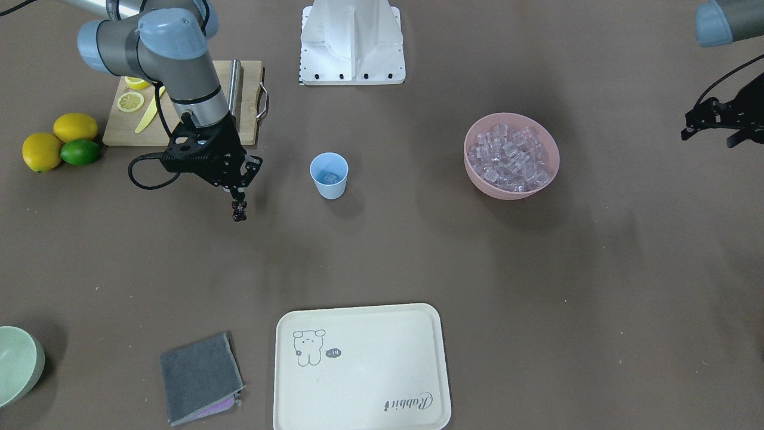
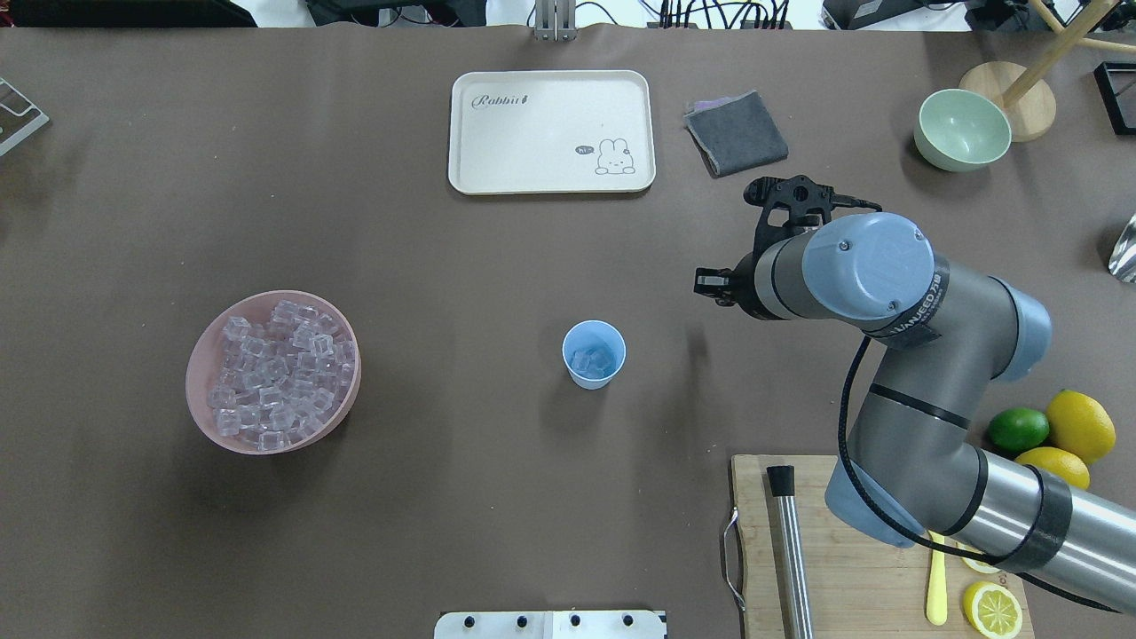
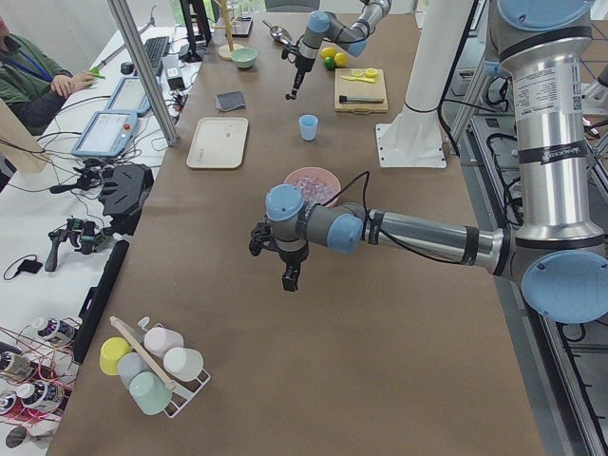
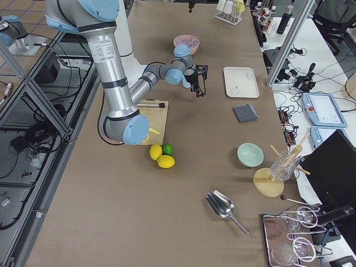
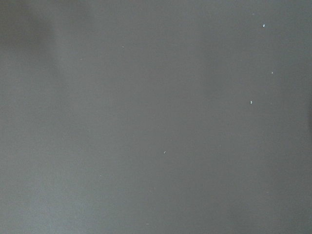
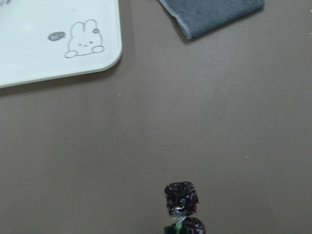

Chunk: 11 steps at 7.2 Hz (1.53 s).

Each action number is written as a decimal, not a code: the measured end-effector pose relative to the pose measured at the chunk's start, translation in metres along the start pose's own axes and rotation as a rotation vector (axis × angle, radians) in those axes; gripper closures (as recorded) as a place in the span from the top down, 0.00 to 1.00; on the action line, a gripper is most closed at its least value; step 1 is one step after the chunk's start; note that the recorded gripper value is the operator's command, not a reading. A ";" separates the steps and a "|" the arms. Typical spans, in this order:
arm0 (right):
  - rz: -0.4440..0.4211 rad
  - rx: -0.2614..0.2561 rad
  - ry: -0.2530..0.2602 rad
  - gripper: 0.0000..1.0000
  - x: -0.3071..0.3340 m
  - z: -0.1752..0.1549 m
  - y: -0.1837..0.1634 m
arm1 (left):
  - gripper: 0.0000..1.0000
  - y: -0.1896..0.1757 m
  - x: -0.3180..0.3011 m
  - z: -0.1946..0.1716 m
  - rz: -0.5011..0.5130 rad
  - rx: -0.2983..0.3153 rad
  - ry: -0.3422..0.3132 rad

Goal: Put ice and cherries in cup
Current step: 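Carry the cherries with the right gripper over the light-blue cup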

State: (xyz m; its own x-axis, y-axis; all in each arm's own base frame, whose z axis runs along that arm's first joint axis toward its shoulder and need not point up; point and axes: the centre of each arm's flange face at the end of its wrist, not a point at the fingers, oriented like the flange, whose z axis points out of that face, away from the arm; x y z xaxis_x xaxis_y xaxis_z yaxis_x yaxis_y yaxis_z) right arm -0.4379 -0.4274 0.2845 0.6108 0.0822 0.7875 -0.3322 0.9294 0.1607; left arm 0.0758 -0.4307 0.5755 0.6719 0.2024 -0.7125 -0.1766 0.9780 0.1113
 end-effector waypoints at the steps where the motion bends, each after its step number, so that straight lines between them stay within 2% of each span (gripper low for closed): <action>1: -0.018 0.021 -0.038 0.00 -0.028 -0.009 0.008 | 1.00 0.000 0.000 0.000 0.000 0.000 0.000; 3: -0.064 0.067 -0.085 0.00 -0.075 -0.017 0.041 | 1.00 0.001 0.000 0.000 0.000 0.000 0.001; 5: -0.096 0.073 -0.120 0.00 -0.104 -0.022 0.072 | 1.00 0.001 0.000 0.000 0.004 0.004 0.002; 6: -0.106 0.064 -0.128 0.21 -0.110 -0.022 0.083 | 1.00 0.001 0.000 0.000 0.006 0.006 0.002; 7: -0.112 0.056 -0.130 0.99 -0.113 -0.021 0.090 | 1.00 0.001 0.000 0.000 0.006 0.007 0.002; 10: -0.120 0.039 -0.137 1.00 -0.115 -0.021 0.098 | 1.00 0.001 0.000 0.000 0.007 0.007 0.002; 11: -0.121 0.016 -0.143 1.00 -0.116 -0.022 0.100 | 1.00 0.002 0.000 0.001 0.005 0.003 0.001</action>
State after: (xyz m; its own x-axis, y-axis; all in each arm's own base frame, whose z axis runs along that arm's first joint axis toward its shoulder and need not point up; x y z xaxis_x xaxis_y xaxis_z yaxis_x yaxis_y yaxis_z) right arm -0.5261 -0.3366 0.1967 0.5390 -0.0830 0.8382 -0.2743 0.9236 0.2678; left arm 0.0761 -0.4289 0.5766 0.6700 0.2073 -0.7129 -0.1781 0.9771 0.1167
